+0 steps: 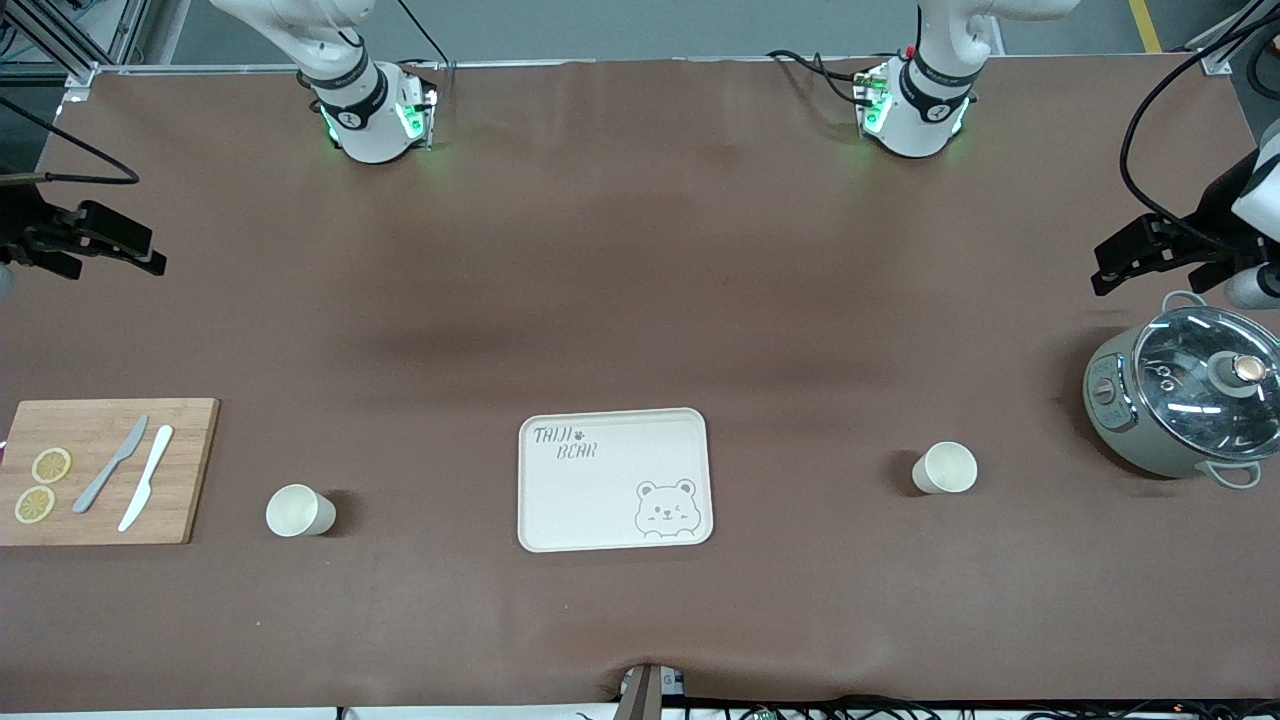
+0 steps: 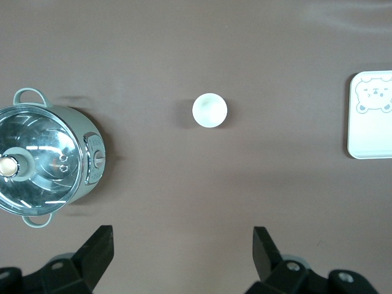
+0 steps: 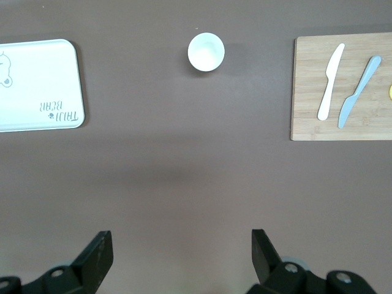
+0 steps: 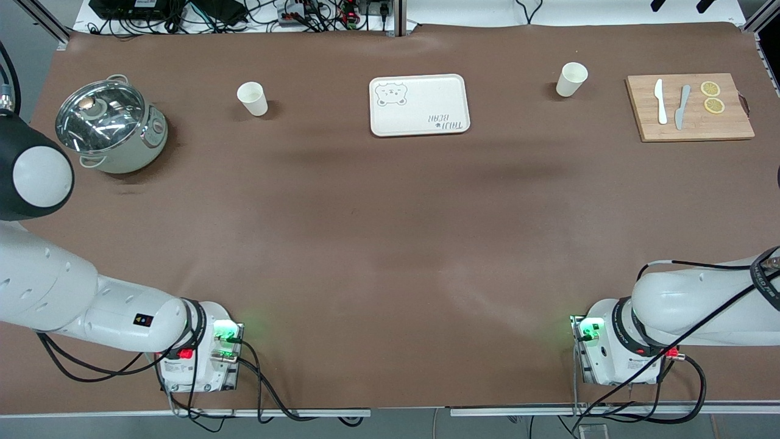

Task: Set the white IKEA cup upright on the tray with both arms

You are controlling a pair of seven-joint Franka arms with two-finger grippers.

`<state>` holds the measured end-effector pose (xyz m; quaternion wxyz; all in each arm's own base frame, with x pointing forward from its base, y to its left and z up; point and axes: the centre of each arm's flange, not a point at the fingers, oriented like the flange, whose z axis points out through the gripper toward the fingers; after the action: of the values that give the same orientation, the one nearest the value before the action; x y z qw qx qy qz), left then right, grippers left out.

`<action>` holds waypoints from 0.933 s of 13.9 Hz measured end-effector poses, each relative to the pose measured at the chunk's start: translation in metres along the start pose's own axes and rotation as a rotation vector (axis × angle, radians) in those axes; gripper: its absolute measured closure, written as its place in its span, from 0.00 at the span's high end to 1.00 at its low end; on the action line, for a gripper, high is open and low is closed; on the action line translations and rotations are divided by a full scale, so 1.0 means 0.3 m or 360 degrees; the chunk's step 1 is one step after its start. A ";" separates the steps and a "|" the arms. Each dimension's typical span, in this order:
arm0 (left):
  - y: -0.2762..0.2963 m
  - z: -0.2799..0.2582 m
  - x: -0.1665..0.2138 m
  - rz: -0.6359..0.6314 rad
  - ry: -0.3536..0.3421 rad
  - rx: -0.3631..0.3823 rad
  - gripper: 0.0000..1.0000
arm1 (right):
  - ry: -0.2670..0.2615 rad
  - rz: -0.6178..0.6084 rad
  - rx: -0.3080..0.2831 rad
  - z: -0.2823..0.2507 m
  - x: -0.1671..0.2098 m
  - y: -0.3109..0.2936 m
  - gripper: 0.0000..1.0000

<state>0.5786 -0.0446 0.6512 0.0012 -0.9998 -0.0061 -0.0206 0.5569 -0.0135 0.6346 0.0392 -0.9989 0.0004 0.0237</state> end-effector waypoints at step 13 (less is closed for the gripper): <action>0.012 -0.010 0.008 0.0027 0.0044 -0.0004 1.00 | 0.0022 0.0002 0.0004 0.018 0.025 0.004 1.00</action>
<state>0.5810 -0.0481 0.6544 0.0001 -0.9994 0.0023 -0.0346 0.5640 -0.0144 0.6289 0.0404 -0.9990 0.0014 0.0167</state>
